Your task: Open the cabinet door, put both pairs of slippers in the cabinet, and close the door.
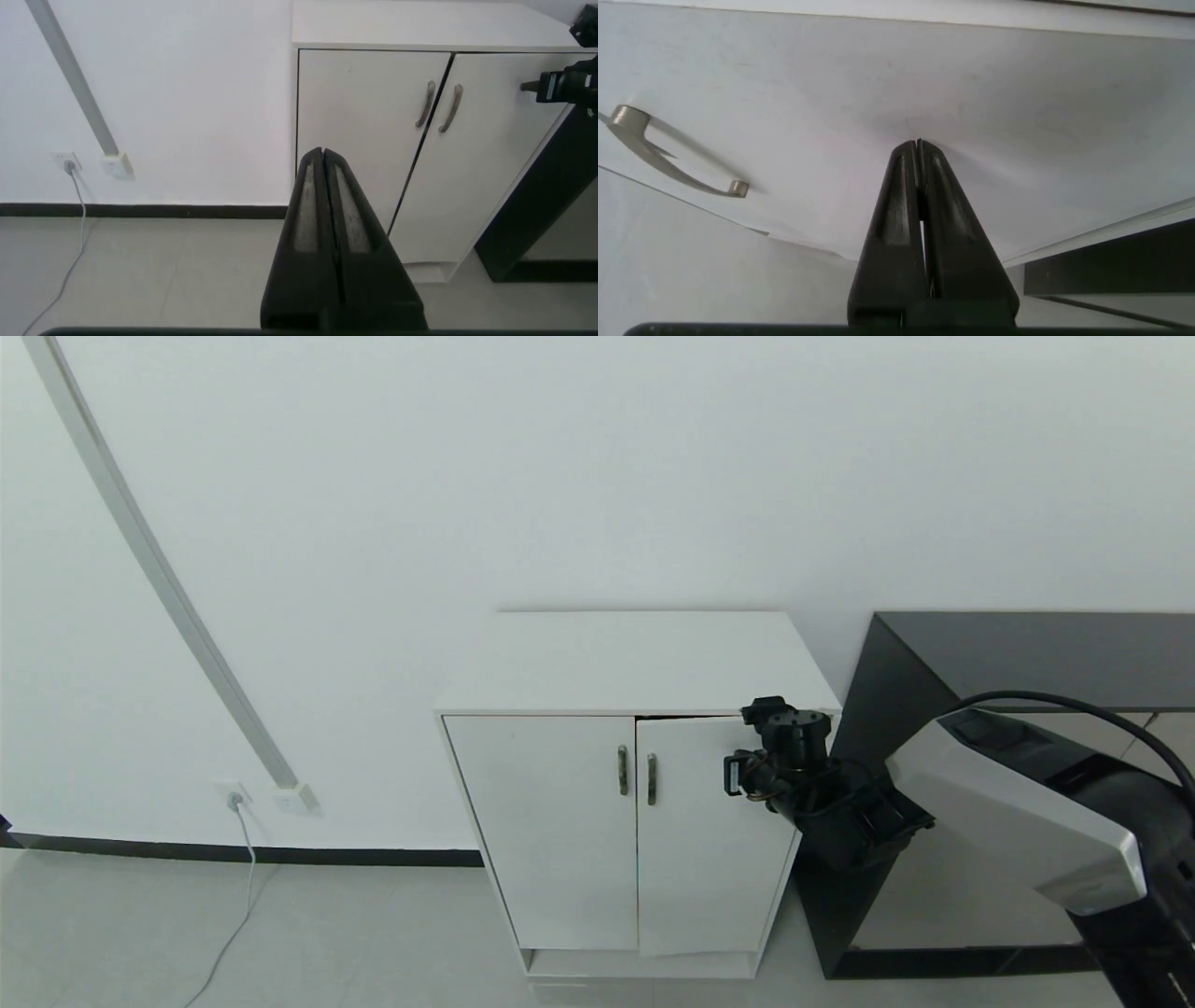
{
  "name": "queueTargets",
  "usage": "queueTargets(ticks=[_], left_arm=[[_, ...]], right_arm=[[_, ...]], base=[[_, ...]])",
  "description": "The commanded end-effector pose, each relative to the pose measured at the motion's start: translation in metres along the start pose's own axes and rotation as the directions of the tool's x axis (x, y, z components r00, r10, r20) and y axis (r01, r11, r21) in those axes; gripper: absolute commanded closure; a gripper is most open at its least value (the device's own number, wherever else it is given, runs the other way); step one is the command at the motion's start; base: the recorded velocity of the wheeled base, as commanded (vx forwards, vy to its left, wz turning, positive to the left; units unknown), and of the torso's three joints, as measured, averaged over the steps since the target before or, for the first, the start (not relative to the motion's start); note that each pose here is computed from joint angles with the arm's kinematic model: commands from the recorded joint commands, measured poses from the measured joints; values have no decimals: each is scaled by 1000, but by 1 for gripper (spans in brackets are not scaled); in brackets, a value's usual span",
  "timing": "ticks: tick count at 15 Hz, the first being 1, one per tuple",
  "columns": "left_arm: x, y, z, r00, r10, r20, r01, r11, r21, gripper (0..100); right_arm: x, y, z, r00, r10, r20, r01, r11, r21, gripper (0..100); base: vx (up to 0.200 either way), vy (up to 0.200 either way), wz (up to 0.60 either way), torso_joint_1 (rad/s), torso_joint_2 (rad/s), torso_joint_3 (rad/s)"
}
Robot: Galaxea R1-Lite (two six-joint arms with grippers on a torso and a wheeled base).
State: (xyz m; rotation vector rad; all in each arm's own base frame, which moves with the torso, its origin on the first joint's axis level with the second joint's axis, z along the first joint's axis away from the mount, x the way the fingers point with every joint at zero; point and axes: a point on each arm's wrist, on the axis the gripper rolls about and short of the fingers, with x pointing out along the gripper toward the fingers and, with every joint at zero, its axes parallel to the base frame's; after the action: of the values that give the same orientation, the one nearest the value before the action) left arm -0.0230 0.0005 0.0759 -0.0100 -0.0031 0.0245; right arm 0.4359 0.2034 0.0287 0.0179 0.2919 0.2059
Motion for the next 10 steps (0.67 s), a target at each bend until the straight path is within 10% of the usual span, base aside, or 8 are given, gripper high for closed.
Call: queueTargets(ticks=[1, 10], left_arm=[[0, 0, 0, 1000, 0, -1, 0, 1000, -1, 100], [0, 0, 0, 1000, 0, -1, 0, 1000, -1, 100]], right_arm=[[1, 0, -2, 1000, -1, -2, 1, 1000, 0, 100], [6, -4, -3, 1000, -11, -6, 11, 1000, 1, 100]], base=[[0, 0, 0, 0, 0, 0], [0, 0, 0, 0, 0, 0]])
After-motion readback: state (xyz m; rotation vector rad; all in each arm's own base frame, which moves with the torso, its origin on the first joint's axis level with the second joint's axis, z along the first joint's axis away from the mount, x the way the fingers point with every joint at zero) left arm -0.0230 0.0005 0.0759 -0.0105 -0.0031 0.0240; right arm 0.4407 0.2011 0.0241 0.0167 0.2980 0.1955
